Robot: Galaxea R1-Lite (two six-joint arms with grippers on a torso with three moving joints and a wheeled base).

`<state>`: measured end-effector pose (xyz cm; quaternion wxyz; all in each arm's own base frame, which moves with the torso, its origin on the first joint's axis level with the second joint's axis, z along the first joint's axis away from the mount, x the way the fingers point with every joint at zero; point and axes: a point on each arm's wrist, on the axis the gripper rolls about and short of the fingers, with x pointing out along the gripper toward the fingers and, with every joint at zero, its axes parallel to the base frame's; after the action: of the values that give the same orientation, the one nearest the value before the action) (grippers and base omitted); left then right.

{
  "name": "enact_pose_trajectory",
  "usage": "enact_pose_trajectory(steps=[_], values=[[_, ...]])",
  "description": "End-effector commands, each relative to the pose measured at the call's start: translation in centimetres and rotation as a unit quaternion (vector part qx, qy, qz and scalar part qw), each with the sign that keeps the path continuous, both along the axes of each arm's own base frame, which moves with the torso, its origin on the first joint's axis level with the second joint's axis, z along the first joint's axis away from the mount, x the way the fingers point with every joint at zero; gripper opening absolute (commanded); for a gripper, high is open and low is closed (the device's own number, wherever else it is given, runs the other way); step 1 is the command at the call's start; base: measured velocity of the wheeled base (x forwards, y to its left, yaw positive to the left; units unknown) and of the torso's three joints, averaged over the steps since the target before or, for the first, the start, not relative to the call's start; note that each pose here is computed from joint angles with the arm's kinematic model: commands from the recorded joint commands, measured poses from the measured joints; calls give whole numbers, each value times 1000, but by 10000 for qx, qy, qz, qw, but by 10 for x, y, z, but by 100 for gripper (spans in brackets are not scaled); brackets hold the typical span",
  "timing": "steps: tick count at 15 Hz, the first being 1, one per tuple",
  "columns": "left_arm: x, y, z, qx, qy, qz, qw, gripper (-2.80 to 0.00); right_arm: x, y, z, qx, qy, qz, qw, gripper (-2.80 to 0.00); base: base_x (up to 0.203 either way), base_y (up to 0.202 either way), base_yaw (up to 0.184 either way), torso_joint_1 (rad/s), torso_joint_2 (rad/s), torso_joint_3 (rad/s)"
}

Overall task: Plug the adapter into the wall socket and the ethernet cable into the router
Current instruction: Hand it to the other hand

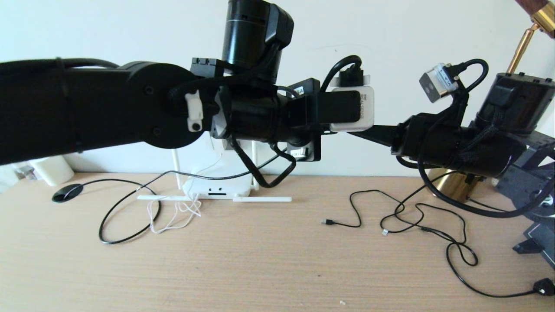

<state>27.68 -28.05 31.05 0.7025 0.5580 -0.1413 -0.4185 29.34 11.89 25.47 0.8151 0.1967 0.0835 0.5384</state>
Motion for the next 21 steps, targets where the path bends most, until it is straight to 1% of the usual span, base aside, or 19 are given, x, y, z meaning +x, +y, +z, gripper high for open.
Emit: enact_pose_trajectory(steps=[1,5,8,11,12,13,15,17,19,21], values=[[0,0,-2,54,5,-20,10000,-280,-1,0,2,22,-45,27,10000,-280,0,0,0,0,0,0],[0,0,-1,61,-27,-27,10000,-280,-1,0,2,23,-46,21,10000,-280,0,0,0,0,0,0],[-2,1,4,-7,-128,-33,9999,-280,-1,-1,3,35,-44,-38,10000,-280,0,0,0,0,0,0],[-3,3,5,30,-123,-39,9999,-280,-2,0,3,39,-40,-70,10000,-280,0,0,0,0,0,0],[-4,3,4,39,-113,-47,9999,-113,-3,-1,3,42,-48,-70,10000,-280,0,0,0,0,0,0],[-4,1,3,28,-121,-70,9999,0,-4,-1,3,42,-35,-70,10000,-280,0,0,0,0,0,0],[-4,0,2,10,-139,-77,9999,0,-5,-2,1,34,23,-71,10000,-280,0,0,0,0,0,0],[-3,0,0,-85,-237,-77,9997,0,-6,-1,0,75,90,-245,9996,-280,0,0,0,0,0,0],[-6,2,2,-229,-429,-122,9987,0,-9,0,3,340,528,-350,9974,-280,0,0,0,0,0,0],[-10,7,-3,-285,-590,-254,9975,0,-12,-1,8,751,1205,-301,9894,-280,0,0,0,0,0,0]])
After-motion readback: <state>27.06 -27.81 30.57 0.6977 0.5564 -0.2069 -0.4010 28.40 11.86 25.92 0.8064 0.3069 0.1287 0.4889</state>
